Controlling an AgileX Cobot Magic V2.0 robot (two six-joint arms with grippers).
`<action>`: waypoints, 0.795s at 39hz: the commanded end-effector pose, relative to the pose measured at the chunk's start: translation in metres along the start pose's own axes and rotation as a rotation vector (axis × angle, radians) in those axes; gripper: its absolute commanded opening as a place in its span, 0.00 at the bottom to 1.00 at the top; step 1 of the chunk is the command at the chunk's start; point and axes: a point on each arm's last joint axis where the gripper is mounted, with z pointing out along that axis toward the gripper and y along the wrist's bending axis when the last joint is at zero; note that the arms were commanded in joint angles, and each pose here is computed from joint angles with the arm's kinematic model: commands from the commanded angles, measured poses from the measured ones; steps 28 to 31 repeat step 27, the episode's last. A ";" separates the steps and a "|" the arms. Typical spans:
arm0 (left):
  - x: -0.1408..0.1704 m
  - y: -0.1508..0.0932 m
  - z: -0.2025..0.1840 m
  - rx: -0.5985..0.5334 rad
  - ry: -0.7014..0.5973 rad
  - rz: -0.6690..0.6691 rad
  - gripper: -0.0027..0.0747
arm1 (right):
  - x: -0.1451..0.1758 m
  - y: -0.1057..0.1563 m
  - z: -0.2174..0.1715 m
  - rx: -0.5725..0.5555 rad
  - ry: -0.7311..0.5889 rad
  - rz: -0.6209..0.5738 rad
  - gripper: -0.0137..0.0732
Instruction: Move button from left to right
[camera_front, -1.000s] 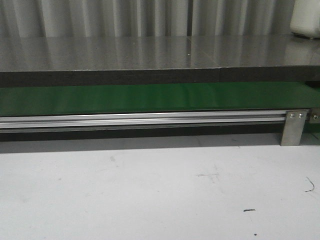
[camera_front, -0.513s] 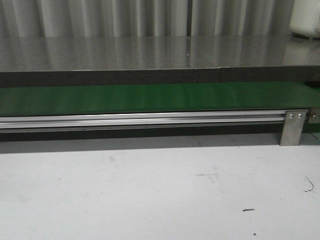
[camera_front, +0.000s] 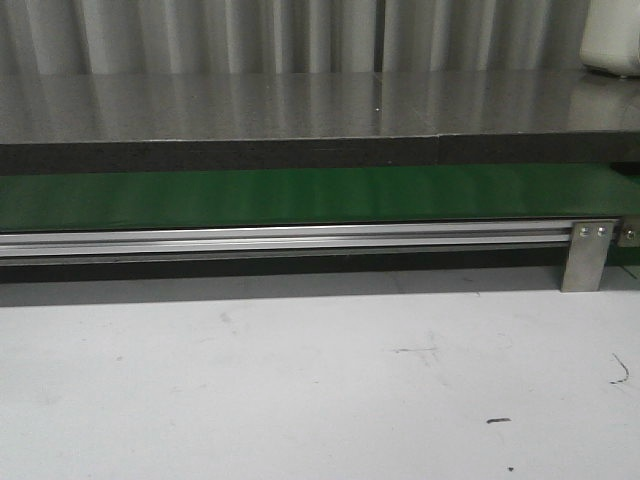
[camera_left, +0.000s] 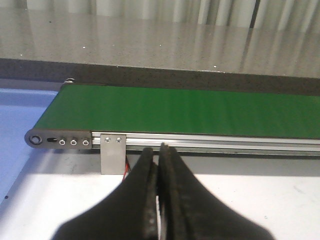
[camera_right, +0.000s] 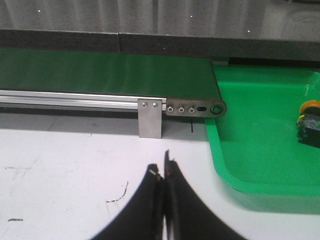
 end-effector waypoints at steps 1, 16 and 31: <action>0.001 0.000 0.000 0.010 -0.066 -0.009 0.01 | -0.012 -0.001 -0.003 0.019 -0.116 -0.010 0.08; 0.001 0.000 0.000 0.010 -0.066 -0.009 0.01 | -0.012 -0.001 -0.003 0.019 -0.116 -0.010 0.08; 0.001 0.000 0.000 0.010 -0.066 -0.009 0.01 | -0.012 -0.001 -0.003 0.019 -0.116 -0.010 0.08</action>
